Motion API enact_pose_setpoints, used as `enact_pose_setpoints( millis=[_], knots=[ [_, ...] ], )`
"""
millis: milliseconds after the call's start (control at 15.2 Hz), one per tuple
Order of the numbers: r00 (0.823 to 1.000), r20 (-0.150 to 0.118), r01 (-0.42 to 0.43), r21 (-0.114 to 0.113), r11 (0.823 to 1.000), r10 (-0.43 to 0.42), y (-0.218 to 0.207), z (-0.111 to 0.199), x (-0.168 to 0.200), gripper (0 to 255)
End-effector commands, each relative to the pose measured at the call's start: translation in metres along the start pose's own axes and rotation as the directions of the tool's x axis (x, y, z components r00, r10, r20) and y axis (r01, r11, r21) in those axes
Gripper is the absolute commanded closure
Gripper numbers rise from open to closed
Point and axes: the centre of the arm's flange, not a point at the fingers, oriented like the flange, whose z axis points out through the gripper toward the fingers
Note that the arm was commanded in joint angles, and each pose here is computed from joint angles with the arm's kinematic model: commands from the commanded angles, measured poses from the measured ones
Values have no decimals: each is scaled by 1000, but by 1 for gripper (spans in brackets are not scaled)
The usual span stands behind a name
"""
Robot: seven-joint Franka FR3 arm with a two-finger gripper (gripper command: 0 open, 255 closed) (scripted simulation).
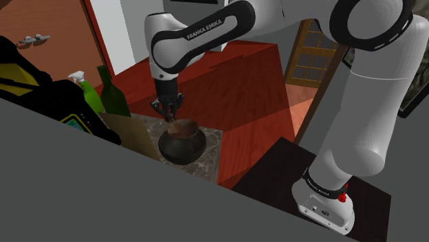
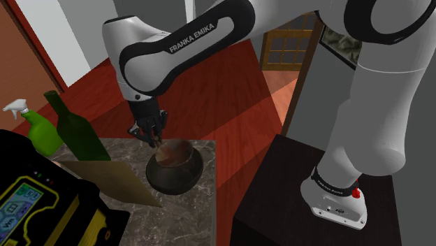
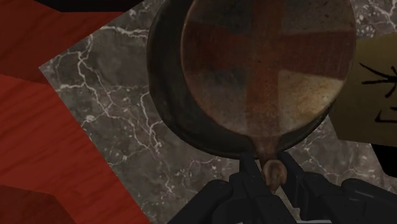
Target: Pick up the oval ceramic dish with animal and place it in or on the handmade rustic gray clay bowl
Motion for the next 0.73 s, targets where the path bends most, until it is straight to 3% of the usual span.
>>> enact_pose_setpoints(
  millis=[0, 330, 660],
  knots=[
    [1000, -1, 0, 0, 1000, 0, 1, 10, -1, 255],
    [1000, -1, 0, 0, 1000, 0, 3, 36, 1, 255],
    [1000, -1, 0, 0, 1000, 0, 3, 36, 1, 255]
  ],
)
